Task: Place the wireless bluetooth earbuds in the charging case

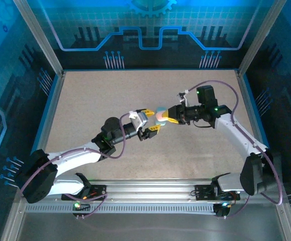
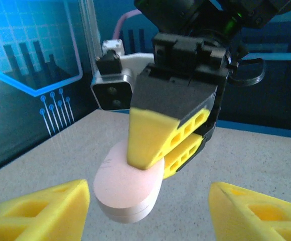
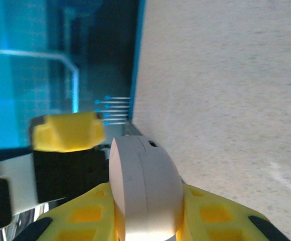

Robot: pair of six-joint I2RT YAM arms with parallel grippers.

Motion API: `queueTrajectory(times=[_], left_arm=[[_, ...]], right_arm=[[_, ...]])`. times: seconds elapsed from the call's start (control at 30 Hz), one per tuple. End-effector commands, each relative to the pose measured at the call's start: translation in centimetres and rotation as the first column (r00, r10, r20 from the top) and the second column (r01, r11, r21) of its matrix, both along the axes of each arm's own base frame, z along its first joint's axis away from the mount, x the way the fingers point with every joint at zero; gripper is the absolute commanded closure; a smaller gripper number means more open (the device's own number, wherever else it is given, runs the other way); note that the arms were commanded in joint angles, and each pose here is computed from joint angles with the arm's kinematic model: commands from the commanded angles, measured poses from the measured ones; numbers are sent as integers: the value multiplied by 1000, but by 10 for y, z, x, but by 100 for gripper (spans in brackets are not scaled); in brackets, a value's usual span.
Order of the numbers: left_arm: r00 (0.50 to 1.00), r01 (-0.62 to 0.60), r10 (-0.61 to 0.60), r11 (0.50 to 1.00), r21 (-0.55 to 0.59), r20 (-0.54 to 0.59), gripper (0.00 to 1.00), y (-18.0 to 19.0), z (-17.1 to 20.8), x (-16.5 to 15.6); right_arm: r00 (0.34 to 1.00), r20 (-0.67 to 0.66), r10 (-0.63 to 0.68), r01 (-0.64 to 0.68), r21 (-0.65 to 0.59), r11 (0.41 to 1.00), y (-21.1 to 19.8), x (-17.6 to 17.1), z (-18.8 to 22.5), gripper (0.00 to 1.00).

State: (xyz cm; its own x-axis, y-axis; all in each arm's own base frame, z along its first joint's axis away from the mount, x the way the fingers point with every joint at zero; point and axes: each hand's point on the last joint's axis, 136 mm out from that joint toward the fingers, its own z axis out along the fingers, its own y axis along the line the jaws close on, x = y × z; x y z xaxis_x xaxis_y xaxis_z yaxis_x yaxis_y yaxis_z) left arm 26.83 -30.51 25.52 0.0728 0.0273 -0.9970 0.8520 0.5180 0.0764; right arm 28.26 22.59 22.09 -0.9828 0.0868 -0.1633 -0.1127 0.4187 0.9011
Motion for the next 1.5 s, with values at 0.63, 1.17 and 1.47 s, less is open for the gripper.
queueTrajectory(times=[0.63, 1.17, 1.47], left_arm=[[975, -223, 223, 974, -36, -14, 29, 41, 15, 9], [937, -349, 349, 937, 11, -8, 17, 59, 8, 23], [704, -692, 693, 719, 65, -155, 1, 156, -28, 64]], right_arm=[[949, -264, -173, 93, -293, 952, 8, 16, -200, 76], [955, -13, -296, 242, -542, 805, -66, 22, -133, 34], [601, 761, -245, 799, -561, 217, -209, 54, -25, 23]])
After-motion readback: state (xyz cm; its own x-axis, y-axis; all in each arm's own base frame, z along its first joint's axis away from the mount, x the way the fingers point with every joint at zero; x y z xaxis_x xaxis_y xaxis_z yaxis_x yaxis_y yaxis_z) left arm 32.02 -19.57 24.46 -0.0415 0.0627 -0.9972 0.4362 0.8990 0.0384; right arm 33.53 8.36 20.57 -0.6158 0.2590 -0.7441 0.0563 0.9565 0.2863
